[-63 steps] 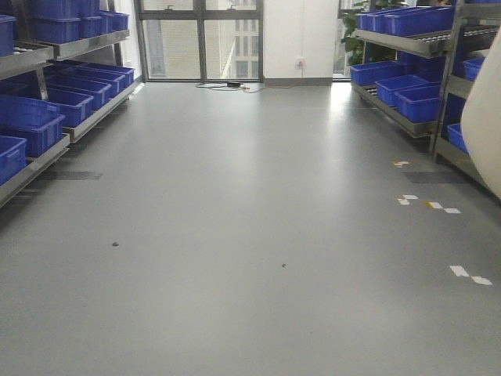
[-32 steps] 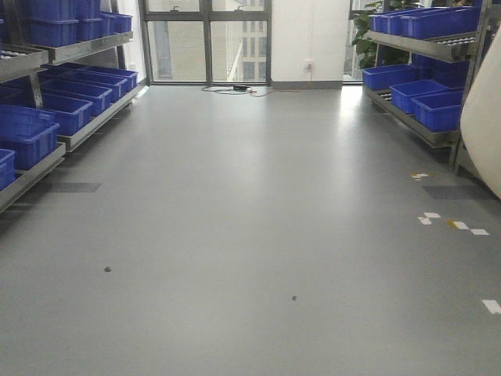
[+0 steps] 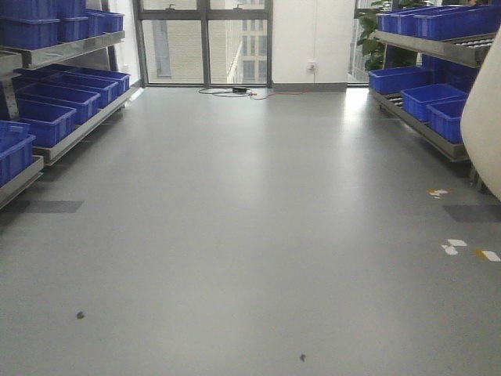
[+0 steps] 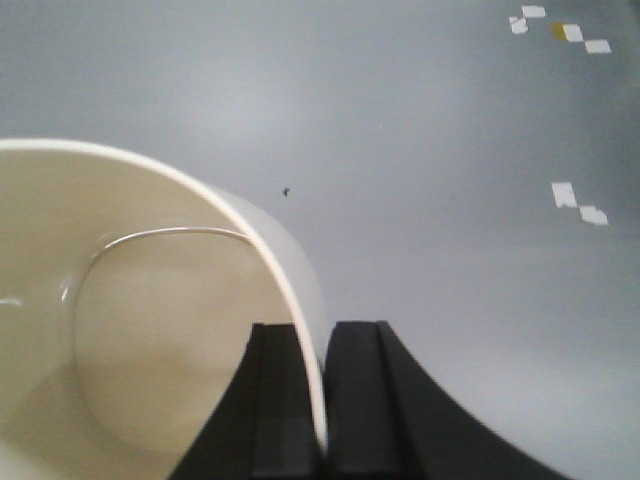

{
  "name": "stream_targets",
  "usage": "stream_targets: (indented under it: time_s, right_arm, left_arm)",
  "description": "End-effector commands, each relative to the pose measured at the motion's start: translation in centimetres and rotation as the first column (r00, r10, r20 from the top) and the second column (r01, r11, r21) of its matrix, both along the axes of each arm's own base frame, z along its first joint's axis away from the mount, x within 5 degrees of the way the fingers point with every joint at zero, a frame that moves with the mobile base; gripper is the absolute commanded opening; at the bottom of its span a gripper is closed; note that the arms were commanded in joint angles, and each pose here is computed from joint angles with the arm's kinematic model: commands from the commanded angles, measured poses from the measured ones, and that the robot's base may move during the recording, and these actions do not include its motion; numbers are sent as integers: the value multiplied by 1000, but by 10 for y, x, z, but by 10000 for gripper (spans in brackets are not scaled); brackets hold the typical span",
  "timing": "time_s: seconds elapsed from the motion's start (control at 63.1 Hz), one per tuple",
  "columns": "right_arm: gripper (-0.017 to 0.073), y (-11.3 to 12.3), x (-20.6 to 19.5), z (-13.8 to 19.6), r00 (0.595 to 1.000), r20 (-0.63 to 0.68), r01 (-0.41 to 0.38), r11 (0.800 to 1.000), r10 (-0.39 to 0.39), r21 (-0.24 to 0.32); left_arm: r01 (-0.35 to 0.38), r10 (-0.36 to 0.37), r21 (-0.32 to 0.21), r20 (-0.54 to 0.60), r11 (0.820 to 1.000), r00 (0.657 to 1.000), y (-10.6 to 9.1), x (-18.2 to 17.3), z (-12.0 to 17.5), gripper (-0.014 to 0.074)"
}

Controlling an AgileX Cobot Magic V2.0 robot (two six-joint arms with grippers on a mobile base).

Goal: Move white bin to right shelf second layer
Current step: 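Drive toward the windows holding the bin in the right gripper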

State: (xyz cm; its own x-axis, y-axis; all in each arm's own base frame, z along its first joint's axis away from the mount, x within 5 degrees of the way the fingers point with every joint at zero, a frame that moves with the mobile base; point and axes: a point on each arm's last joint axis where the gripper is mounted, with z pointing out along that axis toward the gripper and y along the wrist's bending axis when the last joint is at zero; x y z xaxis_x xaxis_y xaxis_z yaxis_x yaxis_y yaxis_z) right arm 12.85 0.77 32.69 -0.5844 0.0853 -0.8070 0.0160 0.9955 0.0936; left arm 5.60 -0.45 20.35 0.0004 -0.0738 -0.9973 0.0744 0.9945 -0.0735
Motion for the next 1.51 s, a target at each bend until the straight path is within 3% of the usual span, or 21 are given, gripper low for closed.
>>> stream_targets:
  time_s: [0.0,1.49]
  right_arm:
    - [53,-1,3,16,993,115,3,1000,-4,4]
    - [53,-1,3,16,994,113,3,1000,-4,4]
  left_arm:
    - [-4,5,-12,77,1000,997,1,-1,-1,85]
    - [-4,5,-12,77,1000,997,1,-1,-1,85]
